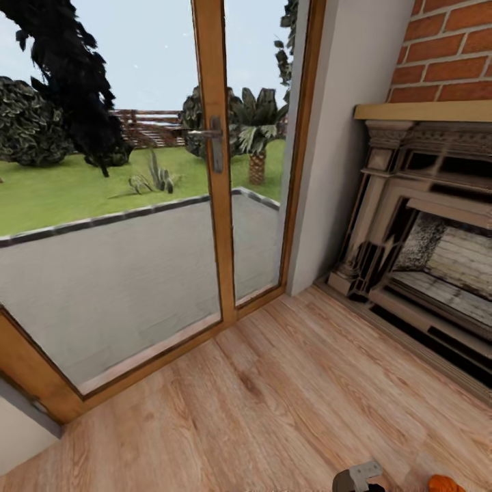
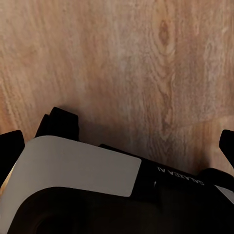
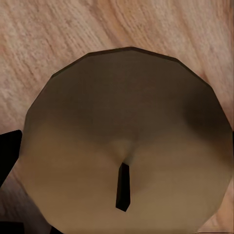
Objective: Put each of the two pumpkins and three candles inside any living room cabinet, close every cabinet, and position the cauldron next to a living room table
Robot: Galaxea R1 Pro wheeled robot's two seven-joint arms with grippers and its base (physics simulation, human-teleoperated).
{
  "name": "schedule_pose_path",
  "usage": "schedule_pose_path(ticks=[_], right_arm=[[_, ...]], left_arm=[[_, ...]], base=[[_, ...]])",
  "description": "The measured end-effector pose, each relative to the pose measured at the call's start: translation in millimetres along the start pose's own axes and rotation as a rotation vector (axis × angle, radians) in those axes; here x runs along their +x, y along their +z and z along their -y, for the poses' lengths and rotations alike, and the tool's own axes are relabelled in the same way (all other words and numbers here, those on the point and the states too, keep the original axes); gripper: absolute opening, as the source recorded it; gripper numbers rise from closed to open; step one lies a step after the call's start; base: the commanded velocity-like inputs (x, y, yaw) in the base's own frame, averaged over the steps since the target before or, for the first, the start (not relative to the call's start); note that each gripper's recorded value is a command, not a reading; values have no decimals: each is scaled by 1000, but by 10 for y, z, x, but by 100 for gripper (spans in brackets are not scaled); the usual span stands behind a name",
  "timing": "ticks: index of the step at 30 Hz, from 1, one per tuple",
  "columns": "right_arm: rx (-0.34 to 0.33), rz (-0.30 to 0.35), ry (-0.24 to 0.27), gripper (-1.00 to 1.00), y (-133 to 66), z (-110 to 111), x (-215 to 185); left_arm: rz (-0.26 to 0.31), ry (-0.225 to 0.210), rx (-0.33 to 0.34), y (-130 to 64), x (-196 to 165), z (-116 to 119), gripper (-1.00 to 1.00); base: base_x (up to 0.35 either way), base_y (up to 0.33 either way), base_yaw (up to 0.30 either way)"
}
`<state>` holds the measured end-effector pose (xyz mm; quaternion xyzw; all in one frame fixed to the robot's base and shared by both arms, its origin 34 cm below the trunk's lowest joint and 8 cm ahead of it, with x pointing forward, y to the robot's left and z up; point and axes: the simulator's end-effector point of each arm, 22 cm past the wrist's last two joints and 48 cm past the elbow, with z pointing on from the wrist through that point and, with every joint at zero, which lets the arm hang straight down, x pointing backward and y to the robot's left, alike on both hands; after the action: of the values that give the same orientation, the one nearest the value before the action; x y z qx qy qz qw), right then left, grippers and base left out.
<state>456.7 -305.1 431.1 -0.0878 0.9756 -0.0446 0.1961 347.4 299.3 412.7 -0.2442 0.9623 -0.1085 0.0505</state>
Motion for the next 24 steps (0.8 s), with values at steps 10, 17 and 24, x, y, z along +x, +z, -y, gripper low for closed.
schedule_pose_path(ticks=[10,17,24], right_arm=[[-2,-12,0,-100,18,-11,53],[2,-22,3,-100,30,23,99],[-2,-33,2,-100,42,-6,139]], left_arm=[[-10,-2,-6,17,40,-26,100],[-17,-4,-10,29,68,-44,100],[-25,-5,-14,41,98,-62,100]], base=[[0,0,-195],[0,0,-202],[0,0,-193]])
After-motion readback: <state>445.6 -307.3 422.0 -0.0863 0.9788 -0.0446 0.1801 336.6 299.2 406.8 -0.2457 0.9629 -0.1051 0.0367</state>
